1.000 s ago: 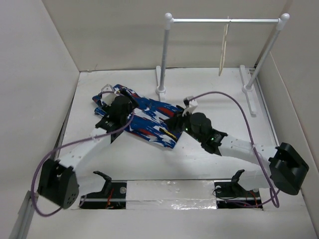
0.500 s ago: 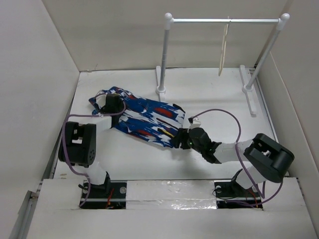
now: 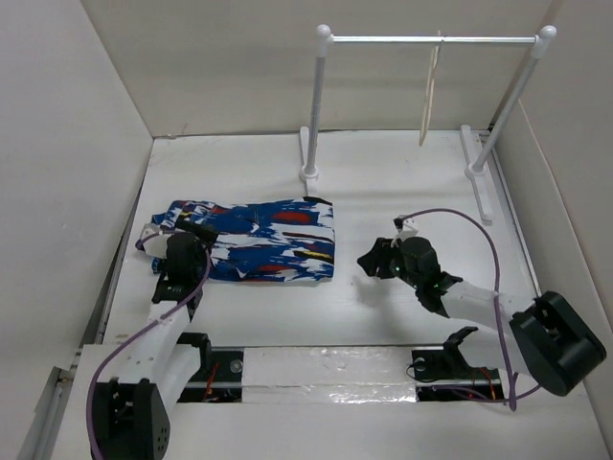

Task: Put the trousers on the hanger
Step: Fold the trousers at the center of the board.

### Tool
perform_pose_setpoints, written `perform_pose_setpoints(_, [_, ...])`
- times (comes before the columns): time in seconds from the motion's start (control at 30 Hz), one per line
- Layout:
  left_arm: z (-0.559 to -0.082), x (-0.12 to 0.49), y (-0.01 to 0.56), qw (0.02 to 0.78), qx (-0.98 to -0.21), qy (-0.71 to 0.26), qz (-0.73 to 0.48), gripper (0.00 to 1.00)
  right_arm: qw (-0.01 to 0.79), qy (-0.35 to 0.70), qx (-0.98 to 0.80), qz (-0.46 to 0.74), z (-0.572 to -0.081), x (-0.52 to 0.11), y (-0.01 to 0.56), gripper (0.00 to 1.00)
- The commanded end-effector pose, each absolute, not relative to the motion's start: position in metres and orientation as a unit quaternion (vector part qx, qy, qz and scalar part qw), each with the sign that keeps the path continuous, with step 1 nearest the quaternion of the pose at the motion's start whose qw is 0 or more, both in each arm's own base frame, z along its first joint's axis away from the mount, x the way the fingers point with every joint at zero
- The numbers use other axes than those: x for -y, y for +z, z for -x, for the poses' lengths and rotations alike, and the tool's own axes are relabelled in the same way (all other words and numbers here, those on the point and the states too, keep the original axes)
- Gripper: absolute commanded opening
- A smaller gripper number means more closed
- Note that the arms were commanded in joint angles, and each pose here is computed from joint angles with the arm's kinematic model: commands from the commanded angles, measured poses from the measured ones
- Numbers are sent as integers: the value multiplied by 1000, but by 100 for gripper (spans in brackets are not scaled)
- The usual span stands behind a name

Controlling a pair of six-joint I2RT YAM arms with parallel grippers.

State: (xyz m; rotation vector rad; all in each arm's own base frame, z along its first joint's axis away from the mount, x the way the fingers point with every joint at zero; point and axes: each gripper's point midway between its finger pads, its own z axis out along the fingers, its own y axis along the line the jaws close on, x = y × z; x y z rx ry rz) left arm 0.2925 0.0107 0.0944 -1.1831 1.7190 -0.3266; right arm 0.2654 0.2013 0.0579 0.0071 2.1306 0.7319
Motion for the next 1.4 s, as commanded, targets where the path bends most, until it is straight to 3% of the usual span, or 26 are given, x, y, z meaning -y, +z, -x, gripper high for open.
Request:
perform_pose_setpoints(0.0, [-301, 13, 135, 527, -714, -180, 424, 83, 458, 304, -833, 61, -264, -214, 91, 62])
perform_pose_setpoints(0.07, [-306, 28, 150, 533, -722, -195, 396, 80, 459, 312, -828, 81, -267, -225, 105, 72])
perform_pose_setpoints(0.13, [-314, 56, 164, 530, -738, -220, 354, 75, 468, 341, -810, 96, -275, -243, 135, 74])
perform_pose_setpoints(0.3, [-323, 115, 157, 510, -788, -207, 274, 70, 399, 373, -830, 113, -273, -290, 92, 73])
perform_pose_setpoints(0.43, [-306, 166, 155, 517, -804, -212, 202, 63, 366, 394, -837, 100, -271, -305, 62, 61])
perform_pose_setpoints(0.47, [-301, 177, 155, 517, -805, -221, 187, 64, 367, 412, -829, 93, -271, -310, 64, 44])
perform_pose_setpoints(0.53, [-300, 180, 147, 509, -813, -220, 177, 64, 356, 415, -834, 79, -267, -308, 52, 27])
perform_pose_setpoints(0.57, [-300, 183, 146, 508, -813, -225, 173, 64, 363, 419, -830, 65, -268, -306, 54, 11])
perform_pose_setpoints(0.6, [-297, 188, 142, 502, -818, -230, 160, 65, 364, 404, -838, 52, -265, -296, 45, 5])
perform_pose_setpoints(0.77, [-279, 200, 127, 493, -828, -235, 131, 67, 374, 351, -857, 45, -257, -266, 48, 0])
perform_pose_setpoints(0.8, [-279, 199, 129, 495, -826, -237, 132, 67, 381, 338, -860, 41, -258, -260, 49, 6])
perform_pose_setpoints(0.83, [-277, 203, 133, 496, -824, -243, 127, 68, 387, 330, -860, 44, -260, -257, 54, 22])
perform_pose_setpoints(0.87, [-275, 206, 136, 497, -823, -247, 122, 68, 390, 314, -864, 59, -258, -251, 60, 64])
perform_pose_setpoints(0.9, [-276, 204, 145, 507, -816, -249, 126, 68, 396, 298, -866, 64, -260, -247, 66, 75])
perform_pose_setpoints(0.97, [-275, 211, 162, 523, -804, -260, 112, 67, 406, 252, -875, 80, -263, -235, 86, 82])
perform_pose_setpoints(1.03, [-278, 214, 185, 544, -787, -271, 107, 61, 467, 238, -848, 72, -269, -222, 139, 82])
perform_pose_setpoints(1.1, [-281, 215, 201, 563, -775, -272, 95, 42, 541, 215, -811, 58, -277, -197, 206, 70])
perform_pose_setpoints(1.13, [-283, 215, 210, 572, -768, -274, 93, 22, 565, 206, -798, 51, -280, -186, 230, 53])
perform_pose_setpoints(1.17, [-285, 216, 216, 581, -760, -276, 91, 14, 600, 195, -774, 49, -284, -175, 275, 13])
perform_pose_setpoints(1.2, [-286, 215, 220, 591, -755, -271, 83, 7, 626, 179, -758, 32, -289, -160, 302, 0])
perform_pose_setpoints(1.23, [-287, 214, 221, 596, -753, -268, 78, 0, 645, 159, -747, 12, -296, -141, 324, 0])
perform_pose_setpoints(1.3, [-287, 216, 225, 604, -747, -272, 65, 0, 687, 127, -715, -7, -304, -117, 384, 0])
perform_pose_setpoints(1.37, [-285, 212, 221, 610, -745, -262, 55, 0, 696, 77, -714, -29, -325, -93, 404, 1])
